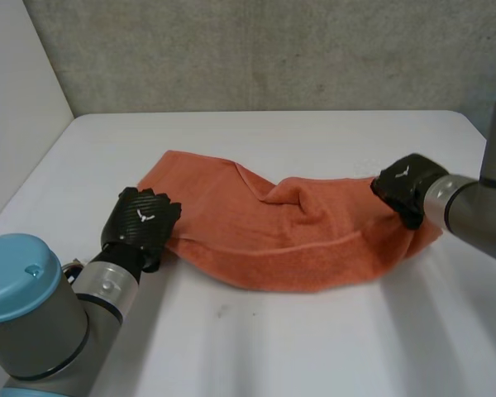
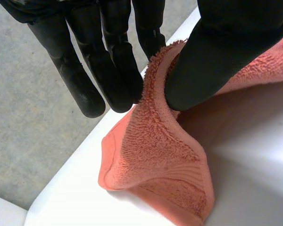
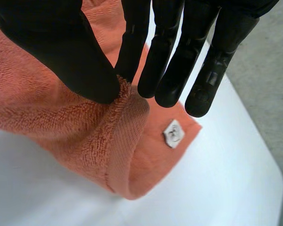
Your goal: Fold the laundry
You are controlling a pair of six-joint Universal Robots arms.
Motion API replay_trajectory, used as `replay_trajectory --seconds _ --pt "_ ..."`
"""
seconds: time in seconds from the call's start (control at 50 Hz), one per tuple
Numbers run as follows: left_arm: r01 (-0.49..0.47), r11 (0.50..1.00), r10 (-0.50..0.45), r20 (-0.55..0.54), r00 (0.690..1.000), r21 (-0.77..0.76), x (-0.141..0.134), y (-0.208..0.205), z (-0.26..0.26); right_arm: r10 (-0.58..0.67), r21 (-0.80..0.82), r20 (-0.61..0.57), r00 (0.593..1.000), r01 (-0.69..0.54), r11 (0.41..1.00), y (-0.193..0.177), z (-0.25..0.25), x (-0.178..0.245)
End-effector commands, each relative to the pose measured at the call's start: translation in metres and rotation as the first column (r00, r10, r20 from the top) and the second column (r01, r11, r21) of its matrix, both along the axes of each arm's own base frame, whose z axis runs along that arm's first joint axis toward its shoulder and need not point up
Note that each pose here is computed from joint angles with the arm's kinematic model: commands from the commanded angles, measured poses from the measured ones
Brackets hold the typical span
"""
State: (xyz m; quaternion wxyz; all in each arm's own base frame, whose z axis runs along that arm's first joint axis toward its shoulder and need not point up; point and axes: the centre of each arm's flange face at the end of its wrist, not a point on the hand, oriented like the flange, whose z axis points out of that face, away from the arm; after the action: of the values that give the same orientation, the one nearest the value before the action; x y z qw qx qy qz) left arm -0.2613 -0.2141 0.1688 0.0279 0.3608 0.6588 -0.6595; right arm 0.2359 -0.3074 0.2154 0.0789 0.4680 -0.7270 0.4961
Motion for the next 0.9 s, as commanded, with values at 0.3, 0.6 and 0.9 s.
replay_trajectory --seconds 0.3,0.6,0.9 --pt "0.010 1.000 -0.010 0.002 1.000 0.011 -0.002 0.003 -0.003 0.008 0.036 0.236 0.972 -0.017 0.999 0.014 -0.026 0.003" --pt "0.006 1.000 -0.006 0.006 1.000 0.014 -0.001 0.002 -0.004 0.020 0.037 0.162 0.987 -0.026 0.999 0.008 -0.041 0.002" --pt "-0.001 1.000 0.000 0.010 1.000 0.022 0.000 0.001 -0.005 -0.113 0.065 0.129 0.985 0.106 0.992 -0.013 -0.049 -0.028"
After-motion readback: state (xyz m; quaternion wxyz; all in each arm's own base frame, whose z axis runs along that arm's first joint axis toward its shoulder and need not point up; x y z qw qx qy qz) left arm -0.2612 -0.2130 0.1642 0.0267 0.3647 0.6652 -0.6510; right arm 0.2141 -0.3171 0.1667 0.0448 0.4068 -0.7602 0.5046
